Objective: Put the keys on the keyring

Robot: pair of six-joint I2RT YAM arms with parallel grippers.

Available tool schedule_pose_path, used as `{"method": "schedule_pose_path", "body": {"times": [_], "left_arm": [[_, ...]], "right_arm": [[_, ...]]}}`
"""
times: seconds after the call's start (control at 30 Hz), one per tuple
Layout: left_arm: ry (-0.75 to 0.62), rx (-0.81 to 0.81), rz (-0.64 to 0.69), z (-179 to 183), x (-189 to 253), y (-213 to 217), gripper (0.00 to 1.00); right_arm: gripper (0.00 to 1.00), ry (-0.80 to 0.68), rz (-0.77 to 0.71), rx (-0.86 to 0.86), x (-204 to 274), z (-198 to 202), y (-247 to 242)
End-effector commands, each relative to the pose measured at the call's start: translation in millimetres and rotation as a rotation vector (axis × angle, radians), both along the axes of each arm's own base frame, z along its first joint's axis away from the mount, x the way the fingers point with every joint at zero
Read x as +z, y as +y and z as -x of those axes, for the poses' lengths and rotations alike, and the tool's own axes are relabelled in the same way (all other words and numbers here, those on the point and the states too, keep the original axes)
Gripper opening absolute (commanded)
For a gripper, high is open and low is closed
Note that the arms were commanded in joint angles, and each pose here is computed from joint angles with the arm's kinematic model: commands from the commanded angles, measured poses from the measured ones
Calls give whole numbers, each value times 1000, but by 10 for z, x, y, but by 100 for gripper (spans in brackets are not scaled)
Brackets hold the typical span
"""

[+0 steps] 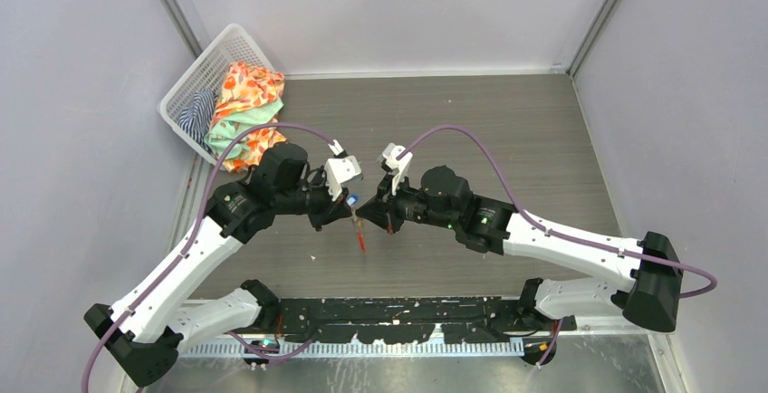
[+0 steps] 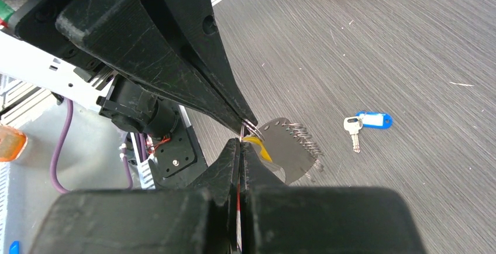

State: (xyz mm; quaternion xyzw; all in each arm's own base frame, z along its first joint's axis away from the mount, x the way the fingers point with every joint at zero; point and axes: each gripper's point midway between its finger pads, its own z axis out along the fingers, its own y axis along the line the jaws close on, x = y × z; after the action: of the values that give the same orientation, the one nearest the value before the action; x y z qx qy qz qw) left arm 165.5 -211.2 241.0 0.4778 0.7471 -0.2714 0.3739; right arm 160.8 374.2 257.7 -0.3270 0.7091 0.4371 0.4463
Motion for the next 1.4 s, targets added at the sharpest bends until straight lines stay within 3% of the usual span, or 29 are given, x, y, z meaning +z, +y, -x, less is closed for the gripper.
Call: {"method": "schedule_pose_path", "body": {"times": [0.0,1.37], "left_arm": [[-30,-21,43,-16,123,-57,0],[-52,-53,64,56,152,-47,0]], "right_arm": [[1,-67,-96,-4,389,-46,91],[1,-31,-95,-120,277,-184,-22]]}}
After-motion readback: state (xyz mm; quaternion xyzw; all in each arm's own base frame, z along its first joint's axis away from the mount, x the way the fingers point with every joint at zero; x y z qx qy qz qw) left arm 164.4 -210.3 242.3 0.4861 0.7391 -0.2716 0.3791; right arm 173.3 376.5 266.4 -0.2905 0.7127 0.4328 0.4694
